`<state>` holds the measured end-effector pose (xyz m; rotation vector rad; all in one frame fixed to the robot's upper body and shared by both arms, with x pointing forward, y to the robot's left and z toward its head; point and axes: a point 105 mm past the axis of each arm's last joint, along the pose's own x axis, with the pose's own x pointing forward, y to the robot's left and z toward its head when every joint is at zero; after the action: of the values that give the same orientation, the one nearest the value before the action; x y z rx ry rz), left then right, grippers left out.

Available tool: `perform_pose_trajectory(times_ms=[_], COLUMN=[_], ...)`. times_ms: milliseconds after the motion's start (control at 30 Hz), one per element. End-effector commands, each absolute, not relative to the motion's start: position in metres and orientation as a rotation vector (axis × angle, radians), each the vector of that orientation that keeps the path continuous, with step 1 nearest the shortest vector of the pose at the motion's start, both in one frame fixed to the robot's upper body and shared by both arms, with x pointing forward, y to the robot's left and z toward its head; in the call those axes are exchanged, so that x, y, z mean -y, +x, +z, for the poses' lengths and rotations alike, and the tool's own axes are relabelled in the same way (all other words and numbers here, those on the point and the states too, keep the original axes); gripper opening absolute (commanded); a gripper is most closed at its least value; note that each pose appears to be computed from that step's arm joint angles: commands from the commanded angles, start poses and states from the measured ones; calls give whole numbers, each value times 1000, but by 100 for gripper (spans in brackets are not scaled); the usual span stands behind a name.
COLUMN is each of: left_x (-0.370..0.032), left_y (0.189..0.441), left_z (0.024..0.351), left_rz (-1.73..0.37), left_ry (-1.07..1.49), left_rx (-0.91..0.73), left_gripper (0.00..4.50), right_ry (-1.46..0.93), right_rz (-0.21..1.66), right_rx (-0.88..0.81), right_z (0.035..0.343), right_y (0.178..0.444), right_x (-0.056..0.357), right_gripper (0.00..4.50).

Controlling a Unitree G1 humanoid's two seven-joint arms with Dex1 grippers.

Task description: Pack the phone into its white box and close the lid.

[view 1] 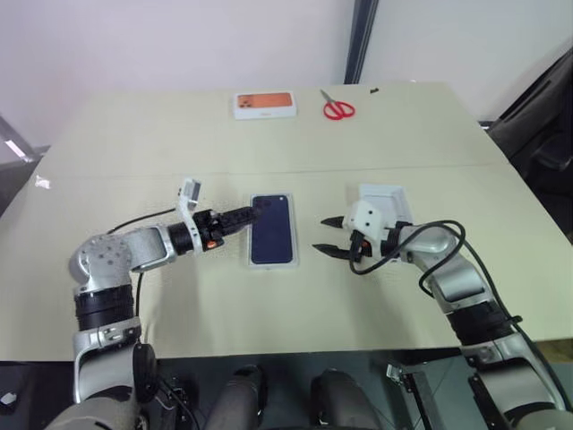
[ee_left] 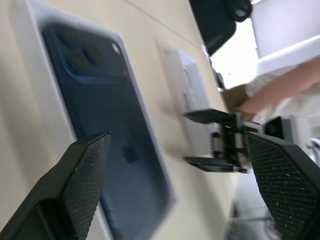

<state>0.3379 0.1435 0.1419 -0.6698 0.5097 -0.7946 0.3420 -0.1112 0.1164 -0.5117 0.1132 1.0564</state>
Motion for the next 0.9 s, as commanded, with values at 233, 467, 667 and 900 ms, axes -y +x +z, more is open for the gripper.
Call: perform_pose_trajectory(times_ms=[233, 467, 667, 900], left_x=[-153, -136, -110, -85], left_y=[355, 357, 348, 345], left_z=[121, 92, 89, 100], left_rz=[-710, -720, -816, -912], left_ry=[-360, -259, -287, -308], left_rx=[-433, -491, -535, -512], left_gripper=[2, 2, 2, 2], right_ry=[-537, -559, -552, -588], right_rz=[936, 935, 962, 940], right_rx=[4, -20, -13, -45], right_z=[140, 122, 124, 123], right_y=[363, 362, 358, 356], right_x=[104, 80, 72, 94], right_gripper=[2, 2, 2, 2])
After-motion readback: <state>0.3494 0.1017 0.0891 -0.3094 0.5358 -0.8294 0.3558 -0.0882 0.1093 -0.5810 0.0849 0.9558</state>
